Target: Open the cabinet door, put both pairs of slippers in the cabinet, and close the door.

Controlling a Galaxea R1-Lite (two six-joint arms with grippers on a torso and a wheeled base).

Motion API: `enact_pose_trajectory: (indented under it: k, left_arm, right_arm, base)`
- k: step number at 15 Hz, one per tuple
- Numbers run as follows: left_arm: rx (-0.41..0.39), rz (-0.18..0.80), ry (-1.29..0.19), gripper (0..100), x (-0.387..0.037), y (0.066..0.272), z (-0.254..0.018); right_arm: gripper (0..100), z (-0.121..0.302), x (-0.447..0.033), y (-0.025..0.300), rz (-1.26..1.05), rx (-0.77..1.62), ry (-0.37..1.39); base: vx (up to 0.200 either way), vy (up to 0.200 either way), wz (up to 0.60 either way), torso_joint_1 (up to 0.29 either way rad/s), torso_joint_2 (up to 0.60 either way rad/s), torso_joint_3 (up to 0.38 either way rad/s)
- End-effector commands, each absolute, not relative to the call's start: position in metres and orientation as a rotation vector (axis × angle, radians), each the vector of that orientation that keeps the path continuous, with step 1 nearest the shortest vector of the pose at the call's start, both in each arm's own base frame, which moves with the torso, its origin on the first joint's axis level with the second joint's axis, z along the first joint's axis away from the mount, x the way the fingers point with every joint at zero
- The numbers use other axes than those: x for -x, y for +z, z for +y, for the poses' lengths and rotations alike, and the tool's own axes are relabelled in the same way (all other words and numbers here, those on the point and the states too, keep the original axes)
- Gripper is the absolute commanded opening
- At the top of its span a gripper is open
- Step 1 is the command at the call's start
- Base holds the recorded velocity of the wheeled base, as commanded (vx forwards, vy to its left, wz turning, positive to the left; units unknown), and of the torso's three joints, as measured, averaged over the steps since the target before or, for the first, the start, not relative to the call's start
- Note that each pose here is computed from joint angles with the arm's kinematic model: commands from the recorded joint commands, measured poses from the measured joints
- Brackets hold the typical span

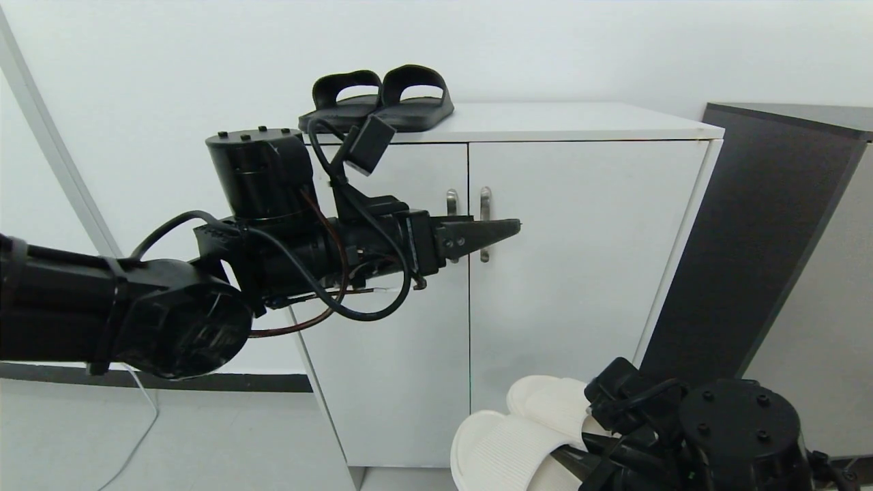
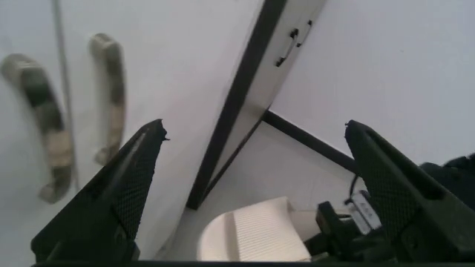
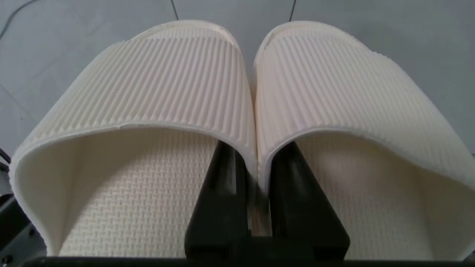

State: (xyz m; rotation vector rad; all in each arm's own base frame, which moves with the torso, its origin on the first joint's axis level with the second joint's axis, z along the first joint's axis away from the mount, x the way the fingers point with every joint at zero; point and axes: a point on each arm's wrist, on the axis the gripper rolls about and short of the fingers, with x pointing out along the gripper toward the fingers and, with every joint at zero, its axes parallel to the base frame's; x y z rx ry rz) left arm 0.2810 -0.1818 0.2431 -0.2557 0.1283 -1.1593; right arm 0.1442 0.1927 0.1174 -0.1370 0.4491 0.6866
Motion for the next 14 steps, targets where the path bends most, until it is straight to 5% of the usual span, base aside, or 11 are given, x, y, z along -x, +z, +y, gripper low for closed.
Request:
enact_pose_trajectory:
  k: [1,14]
  left_arm:
    - [0.258,0.143,-1.128,100,-0.292,0.236,-0.180]
    - [0.261,0.164,-1.076,100,-0.338,0.217,-0.198]
  right_arm:
    - [0,0.194,-0.145,0.116,0.455,0.141,0.686]
    - [0,0.194,-0.145,0.113,0.457,0.141,0.685]
  base:
    - [0.000,0.000,0.00,0.000,0.00,0.000]
    - [0.000,0.000,0.00,0.000,0.00,0.000]
